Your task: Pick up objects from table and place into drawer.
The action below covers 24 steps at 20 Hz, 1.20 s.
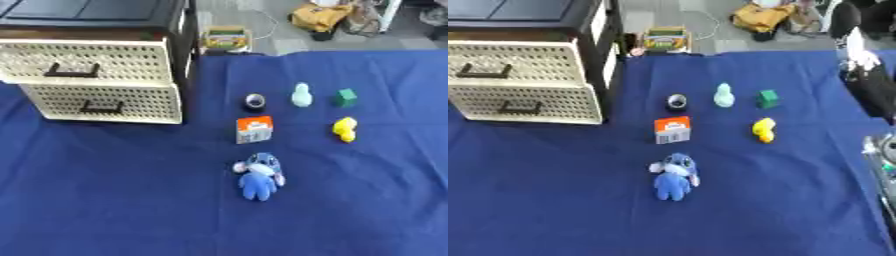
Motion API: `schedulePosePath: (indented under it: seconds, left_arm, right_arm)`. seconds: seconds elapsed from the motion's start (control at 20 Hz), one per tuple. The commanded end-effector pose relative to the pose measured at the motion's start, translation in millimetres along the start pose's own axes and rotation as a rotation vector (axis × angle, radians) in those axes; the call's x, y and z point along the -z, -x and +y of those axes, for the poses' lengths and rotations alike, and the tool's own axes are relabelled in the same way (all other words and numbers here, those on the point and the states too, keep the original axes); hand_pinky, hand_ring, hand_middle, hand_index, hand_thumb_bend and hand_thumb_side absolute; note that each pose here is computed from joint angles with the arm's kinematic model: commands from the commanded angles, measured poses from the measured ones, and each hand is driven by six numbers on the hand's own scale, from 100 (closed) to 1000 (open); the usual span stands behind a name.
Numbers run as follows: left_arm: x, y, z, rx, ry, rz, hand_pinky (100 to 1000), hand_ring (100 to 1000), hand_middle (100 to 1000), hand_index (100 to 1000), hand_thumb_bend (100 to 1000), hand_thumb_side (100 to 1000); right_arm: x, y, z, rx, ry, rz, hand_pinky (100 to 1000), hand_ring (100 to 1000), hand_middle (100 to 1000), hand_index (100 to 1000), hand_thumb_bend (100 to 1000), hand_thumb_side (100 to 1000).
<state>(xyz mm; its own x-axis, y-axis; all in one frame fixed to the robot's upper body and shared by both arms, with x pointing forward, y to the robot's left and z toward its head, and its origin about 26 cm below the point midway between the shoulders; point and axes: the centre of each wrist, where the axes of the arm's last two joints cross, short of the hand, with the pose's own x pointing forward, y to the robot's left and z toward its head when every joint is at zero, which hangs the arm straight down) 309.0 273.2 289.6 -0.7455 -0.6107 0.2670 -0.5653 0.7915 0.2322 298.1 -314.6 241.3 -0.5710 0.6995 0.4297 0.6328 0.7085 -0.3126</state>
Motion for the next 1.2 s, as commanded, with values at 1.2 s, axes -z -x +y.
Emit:
schedulePosePath:
  seconds: [1.2]
  left_arm:
    - [73, -37, 51.2, 0.477, 0.951, -0.049, 517, 472, 496, 875, 100, 968]
  right_arm:
    - [12, -6, -11.3, -0.051, 0.004, -0.068, 632, 591, 492, 769, 447, 812]
